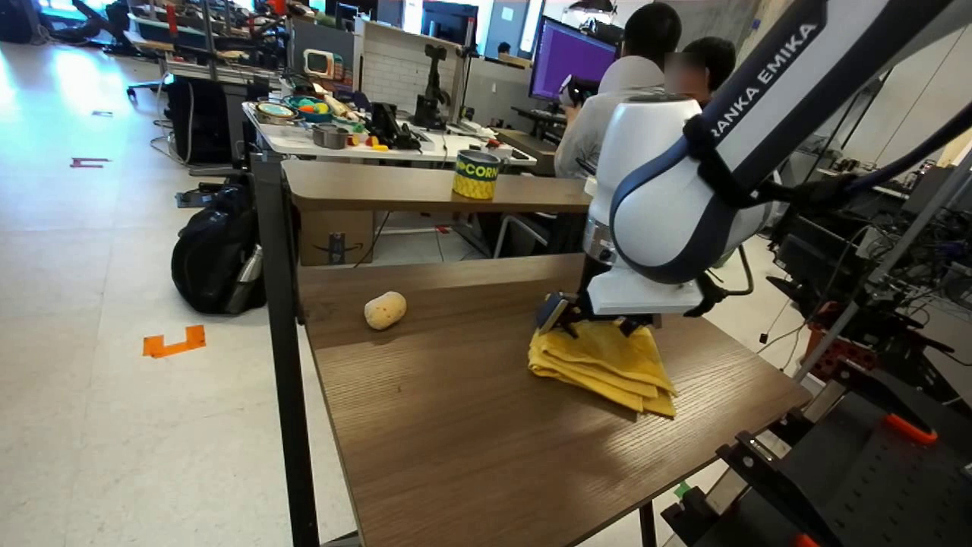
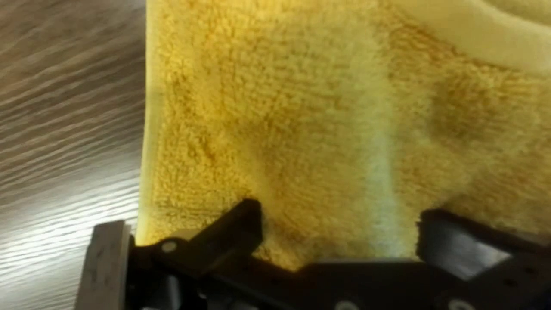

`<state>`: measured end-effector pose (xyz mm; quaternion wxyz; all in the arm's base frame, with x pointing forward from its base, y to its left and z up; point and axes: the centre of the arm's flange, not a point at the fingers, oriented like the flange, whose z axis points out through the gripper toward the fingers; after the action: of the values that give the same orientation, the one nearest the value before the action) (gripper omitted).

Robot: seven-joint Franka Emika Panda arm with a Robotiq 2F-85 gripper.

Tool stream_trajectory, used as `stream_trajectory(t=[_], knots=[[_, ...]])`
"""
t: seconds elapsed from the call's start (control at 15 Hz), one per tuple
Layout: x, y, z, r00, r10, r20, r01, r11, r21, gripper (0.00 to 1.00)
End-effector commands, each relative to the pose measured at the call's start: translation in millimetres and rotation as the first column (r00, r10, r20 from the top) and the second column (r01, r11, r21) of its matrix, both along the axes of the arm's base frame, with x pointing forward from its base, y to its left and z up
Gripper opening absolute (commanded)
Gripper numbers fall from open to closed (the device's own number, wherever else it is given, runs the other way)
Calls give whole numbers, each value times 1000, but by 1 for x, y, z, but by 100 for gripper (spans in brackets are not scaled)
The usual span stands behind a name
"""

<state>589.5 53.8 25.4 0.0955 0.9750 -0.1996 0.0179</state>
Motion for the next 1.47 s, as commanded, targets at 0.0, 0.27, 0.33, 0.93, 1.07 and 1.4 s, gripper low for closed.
stream_trajectory(t=[0.0, 0.27, 0.33, 0.93, 1.07, 1.4], knots=[[6, -82, -45, 982, -185, -28, 183, 981, -56, 100], [3, -159, -54, 929, -370, -14, 368, 926, -81, 100], [6, -174, -57, 909, -417, -11, 415, 907, -76, 100], [-7, -169, 2, 946, -324, -6, 321, 939, -121, 100], [-30, -185, 0, 970, -241, -14, 233, 950, -207, 100], [-58, -203, -8, 984, -174, 39, 178, 954, -241, 100]])
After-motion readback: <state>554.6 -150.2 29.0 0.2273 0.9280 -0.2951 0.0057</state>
